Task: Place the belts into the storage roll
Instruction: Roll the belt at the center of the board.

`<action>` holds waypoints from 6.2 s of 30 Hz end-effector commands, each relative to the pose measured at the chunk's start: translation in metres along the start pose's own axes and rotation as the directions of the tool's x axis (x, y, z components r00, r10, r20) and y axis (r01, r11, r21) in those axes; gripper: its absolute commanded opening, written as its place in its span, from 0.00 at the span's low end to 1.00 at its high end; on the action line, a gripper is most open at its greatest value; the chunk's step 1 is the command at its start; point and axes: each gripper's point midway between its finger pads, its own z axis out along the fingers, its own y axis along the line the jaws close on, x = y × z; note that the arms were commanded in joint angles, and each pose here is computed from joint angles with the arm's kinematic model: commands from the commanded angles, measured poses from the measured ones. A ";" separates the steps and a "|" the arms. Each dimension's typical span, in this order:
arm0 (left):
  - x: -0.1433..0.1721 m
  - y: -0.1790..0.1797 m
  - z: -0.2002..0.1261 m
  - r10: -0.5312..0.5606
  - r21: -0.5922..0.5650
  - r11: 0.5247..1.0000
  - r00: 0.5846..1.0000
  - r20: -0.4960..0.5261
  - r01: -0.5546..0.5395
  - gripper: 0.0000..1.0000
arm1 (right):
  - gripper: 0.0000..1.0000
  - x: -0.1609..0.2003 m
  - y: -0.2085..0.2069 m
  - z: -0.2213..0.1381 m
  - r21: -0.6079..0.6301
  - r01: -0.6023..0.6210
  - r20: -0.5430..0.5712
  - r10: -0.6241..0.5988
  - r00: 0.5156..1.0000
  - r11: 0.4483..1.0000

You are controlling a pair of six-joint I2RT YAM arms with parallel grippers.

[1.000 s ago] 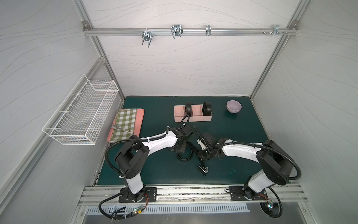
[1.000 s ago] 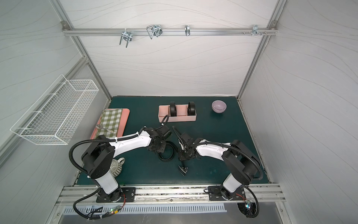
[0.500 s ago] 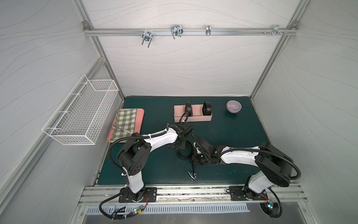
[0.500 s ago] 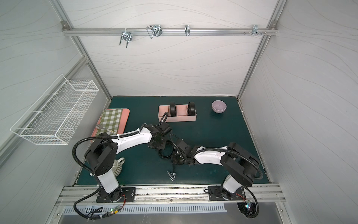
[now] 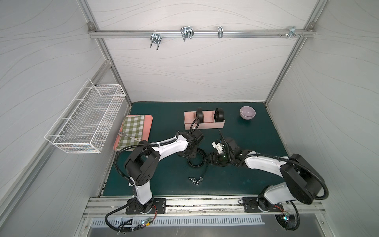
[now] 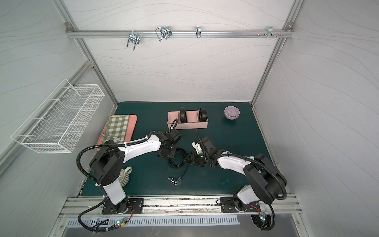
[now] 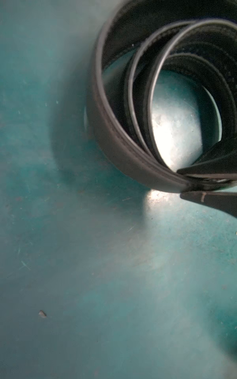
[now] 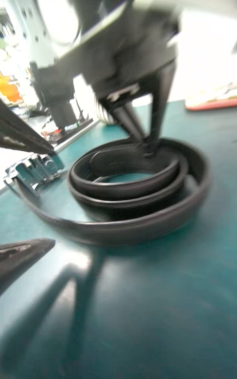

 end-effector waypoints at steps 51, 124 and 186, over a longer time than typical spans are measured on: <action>0.002 -0.017 0.031 0.110 0.022 0.994 0.994 0.004 -0.110 0.13 | 0.23 -0.048 -0.069 0.016 0.507 0.266 -0.158 -0.215 0.964 0.820; -0.050 -0.010 0.048 0.033 -0.067 0.997 0.999 -0.032 -0.035 0.00 | 0.44 0.028 0.004 0.040 0.080 -0.111 -0.014 0.112 0.994 0.991; -0.039 -0.039 0.055 0.023 -0.043 0.999 0.997 -0.077 -0.026 0.00 | 0.62 -0.031 -0.004 0.036 -0.103 -0.332 -0.030 0.331 0.943 0.938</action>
